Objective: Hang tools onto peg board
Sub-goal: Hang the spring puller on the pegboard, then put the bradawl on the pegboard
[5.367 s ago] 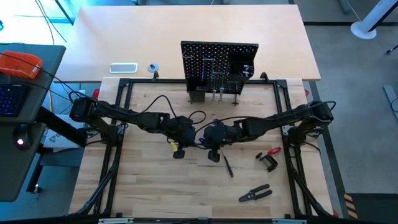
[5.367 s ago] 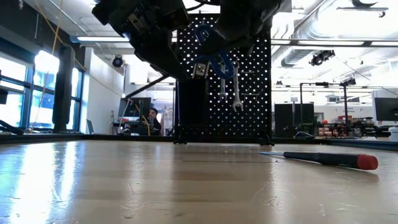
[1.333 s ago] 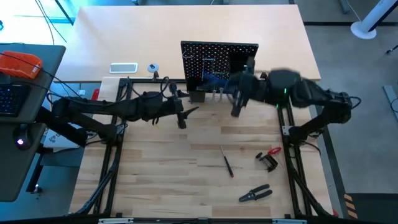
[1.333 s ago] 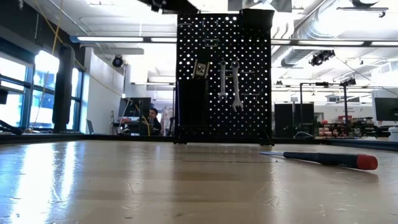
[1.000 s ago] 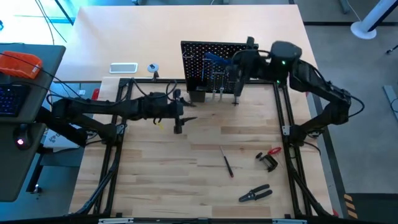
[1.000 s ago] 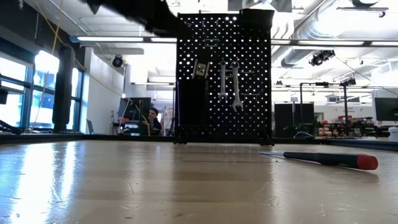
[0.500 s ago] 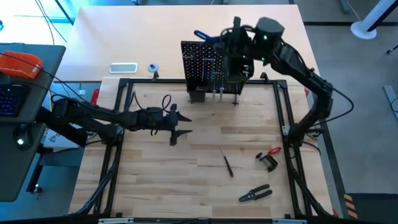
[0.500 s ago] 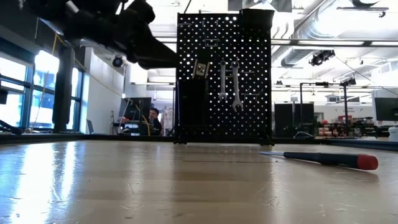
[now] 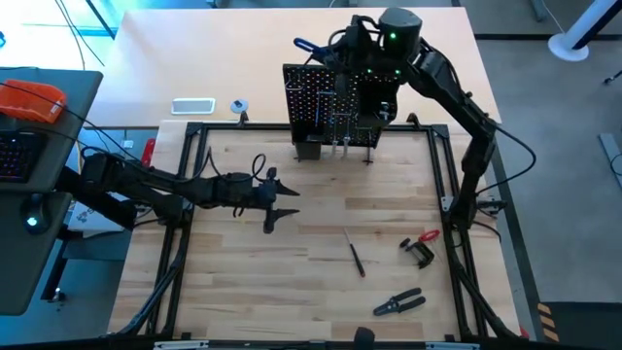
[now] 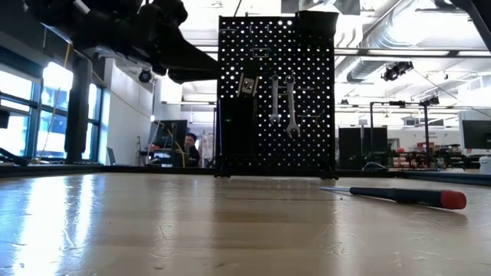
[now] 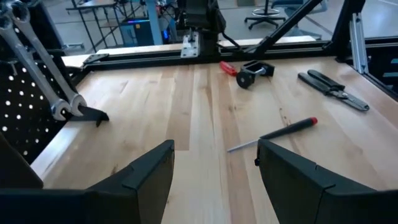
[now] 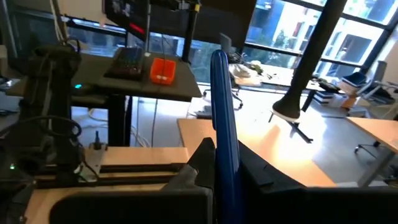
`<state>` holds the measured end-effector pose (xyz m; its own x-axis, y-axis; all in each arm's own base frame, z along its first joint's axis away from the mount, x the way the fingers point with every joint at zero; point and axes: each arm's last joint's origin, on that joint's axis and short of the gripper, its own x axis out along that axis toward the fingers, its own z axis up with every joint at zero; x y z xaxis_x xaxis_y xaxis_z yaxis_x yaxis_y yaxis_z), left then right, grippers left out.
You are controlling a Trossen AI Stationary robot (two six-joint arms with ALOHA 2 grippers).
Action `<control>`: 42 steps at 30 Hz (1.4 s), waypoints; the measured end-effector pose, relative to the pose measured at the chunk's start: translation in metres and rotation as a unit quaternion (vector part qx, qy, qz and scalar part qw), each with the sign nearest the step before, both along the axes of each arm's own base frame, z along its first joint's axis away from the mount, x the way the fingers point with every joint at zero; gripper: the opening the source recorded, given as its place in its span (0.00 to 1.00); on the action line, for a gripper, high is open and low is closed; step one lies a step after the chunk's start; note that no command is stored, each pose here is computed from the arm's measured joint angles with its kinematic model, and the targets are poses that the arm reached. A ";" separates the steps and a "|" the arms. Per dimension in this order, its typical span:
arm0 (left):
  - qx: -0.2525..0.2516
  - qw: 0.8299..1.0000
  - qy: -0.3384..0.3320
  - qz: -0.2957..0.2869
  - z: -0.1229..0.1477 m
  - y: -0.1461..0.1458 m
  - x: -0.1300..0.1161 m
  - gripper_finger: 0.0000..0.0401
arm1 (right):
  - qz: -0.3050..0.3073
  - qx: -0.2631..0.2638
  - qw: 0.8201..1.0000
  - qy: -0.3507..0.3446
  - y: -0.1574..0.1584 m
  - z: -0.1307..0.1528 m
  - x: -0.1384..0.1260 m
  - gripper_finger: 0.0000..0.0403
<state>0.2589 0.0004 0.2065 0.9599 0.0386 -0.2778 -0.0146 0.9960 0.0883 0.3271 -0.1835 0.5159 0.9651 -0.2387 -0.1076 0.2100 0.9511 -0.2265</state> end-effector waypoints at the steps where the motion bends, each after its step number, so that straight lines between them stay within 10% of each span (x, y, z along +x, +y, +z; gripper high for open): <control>1: 0.000 1.000 0.000 0.000 0.000 0.000 0.000 0.56 | -0.001 0.005 1.000 0.000 -0.002 0.000 -0.001 0.03; 42: -0.011 1.000 0.001 0.003 0.000 0.000 0.000 0.56 | 0.020 0.039 0.998 0.040 -0.023 -0.037 0.030 0.13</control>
<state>0.2589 0.0003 0.2063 0.9590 0.0379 -0.2807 -0.0202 0.9976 0.0656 0.3568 -0.2069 0.4792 0.9613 -0.1883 -0.2012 0.1562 0.9738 -0.1650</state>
